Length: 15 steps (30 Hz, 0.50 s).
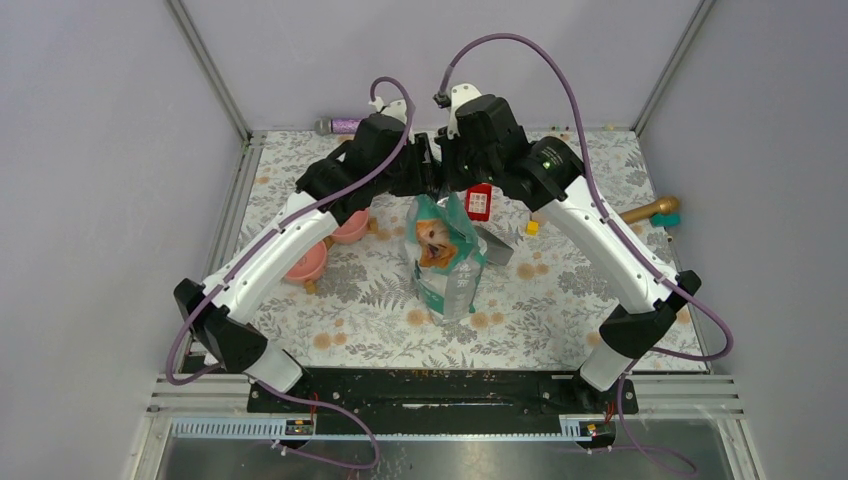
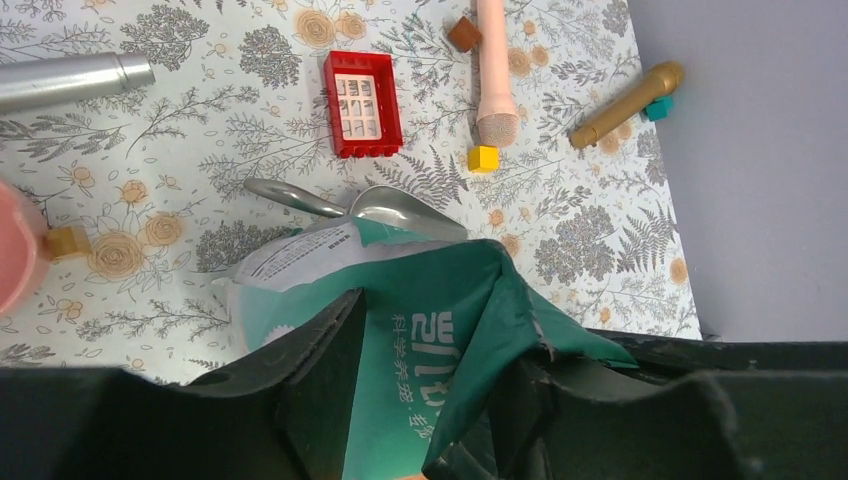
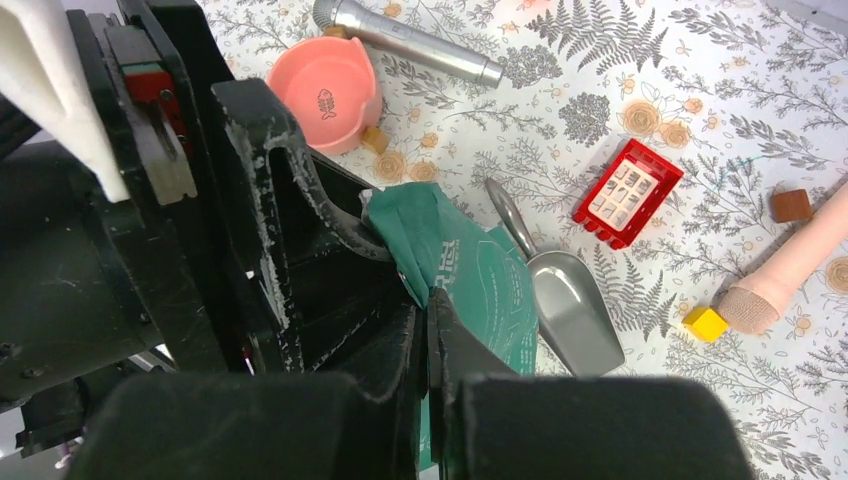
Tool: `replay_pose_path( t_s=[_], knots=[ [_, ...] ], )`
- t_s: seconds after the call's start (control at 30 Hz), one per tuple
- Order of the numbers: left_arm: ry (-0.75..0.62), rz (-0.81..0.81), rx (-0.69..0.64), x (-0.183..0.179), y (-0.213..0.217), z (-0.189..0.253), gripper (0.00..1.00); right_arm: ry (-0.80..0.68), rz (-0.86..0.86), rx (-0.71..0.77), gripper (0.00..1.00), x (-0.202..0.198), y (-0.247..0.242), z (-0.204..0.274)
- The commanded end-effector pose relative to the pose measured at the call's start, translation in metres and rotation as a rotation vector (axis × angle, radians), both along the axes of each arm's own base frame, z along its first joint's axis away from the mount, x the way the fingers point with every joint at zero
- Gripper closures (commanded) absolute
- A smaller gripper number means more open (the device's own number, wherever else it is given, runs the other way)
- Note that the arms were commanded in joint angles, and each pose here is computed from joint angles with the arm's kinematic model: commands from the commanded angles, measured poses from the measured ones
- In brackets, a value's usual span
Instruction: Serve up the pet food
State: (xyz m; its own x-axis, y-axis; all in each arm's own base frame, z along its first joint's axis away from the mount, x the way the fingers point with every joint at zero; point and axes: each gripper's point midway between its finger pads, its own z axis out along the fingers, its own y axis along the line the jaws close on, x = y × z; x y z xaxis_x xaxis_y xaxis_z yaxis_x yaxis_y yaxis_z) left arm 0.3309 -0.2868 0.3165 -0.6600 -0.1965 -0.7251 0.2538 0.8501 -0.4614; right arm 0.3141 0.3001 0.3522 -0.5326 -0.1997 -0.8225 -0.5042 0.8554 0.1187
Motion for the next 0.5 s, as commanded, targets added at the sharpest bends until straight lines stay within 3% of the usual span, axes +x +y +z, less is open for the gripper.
replay_pose_path(
  t_s=[0.0,0.13,0.27,0.4,0.47],
  knots=[
    [-0.038,-0.019,-0.018,0.010,-0.008,0.023,0.59,-0.101,0.072,0.139,1.00,-0.020,0.002,0.055],
    [-0.015,0.017,0.110,0.009,0.013,0.013,0.72,-0.165,0.077,-0.016,1.00,-0.012,-0.016,0.051],
    [-0.016,0.219,0.353,0.005,0.081,0.004,0.79,-0.294,-0.089,-0.285,1.00,0.020,-0.069,0.056],
    [-0.005,0.294,0.507,-0.010,0.122,0.000,1.00,-0.312,-0.204,-0.450,1.00,0.041,-0.107,0.057],
    [0.016,0.280,0.561,-0.017,0.131,-0.007,1.00,-0.320,-0.241,-0.492,1.00,0.051,-0.118,0.058]
  ],
)
